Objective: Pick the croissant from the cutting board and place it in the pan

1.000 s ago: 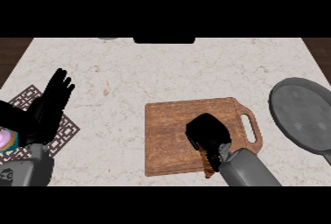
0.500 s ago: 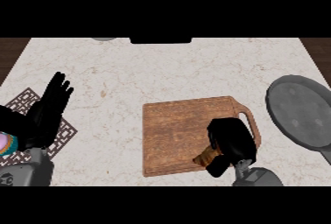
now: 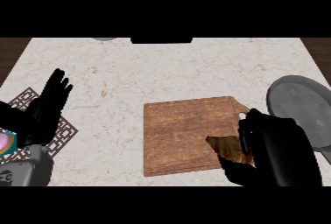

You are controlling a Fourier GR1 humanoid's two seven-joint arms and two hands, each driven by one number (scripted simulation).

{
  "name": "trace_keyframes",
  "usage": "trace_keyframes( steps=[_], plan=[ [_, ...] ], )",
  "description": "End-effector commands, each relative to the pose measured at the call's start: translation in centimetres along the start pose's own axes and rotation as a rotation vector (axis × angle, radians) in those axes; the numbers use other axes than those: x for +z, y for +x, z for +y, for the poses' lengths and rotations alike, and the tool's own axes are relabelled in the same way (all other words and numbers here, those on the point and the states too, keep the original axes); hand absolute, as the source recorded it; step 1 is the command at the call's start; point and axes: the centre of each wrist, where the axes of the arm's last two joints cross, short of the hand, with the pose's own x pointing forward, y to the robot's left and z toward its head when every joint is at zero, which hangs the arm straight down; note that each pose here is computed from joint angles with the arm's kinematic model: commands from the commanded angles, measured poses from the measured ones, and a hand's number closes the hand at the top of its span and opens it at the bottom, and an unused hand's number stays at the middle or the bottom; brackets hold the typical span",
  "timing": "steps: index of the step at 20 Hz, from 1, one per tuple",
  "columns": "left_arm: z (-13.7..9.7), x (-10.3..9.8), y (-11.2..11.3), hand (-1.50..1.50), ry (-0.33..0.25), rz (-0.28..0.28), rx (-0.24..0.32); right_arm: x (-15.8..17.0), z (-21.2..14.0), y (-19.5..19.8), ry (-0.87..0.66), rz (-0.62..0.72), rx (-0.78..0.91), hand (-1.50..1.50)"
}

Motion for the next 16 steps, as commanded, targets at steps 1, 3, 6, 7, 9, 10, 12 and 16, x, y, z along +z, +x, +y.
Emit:
trace_keyframes(
  steps=[1, 3, 6, 7, 9, 10, 12, 16],
  plan=[
    [-1.8, 0.0, -0.3, 0.0, -0.018, 0.003, 0.011, 2.2, -4.6, -0.9, -0.078, 0.028, 0.015, 1.5],
    [-1.8, 0.6, 1.0, 0.0, -0.026, -0.005, 0.02, 0.9, -5.5, -2.3, -0.097, 0.064, -0.014, 1.5],
    [-0.5, 0.1, 0.2, 0.0, -0.022, -0.016, 0.0, -0.5, -4.8, -3.8, -0.138, 0.119, -0.061, 1.5],
    [-0.4, 0.5, -1.6, 0.0, -0.041, -0.001, 0.016, -1.8, -6.3, -2.9, -0.143, 0.141, -0.102, 1.5],
    [-0.2, -1.2, 0.3, 0.0, -0.018, -0.011, -0.012, -0.5, -5.7, -4.7, -0.136, 0.158, -0.081, 1.5],
    [-1.3, -0.3, -0.5, 0.0, -0.017, -0.015, -0.016, -4.1, -5.6, -4.7, -0.176, 0.204, -0.096, 1.5],
    [-0.4, 1.1, -0.4, 0.0, -0.019, -0.011, 0.0, -3.1, -5.6, -8.8, -0.195, 0.237, -0.106, 1.5],
    [-2.8, 1.3, -1.0, 0.0, -0.024, -0.009, 0.018, -5.2, -4.4, -14.2, -0.205, 0.282, -0.124, 1.5]
  ],
)
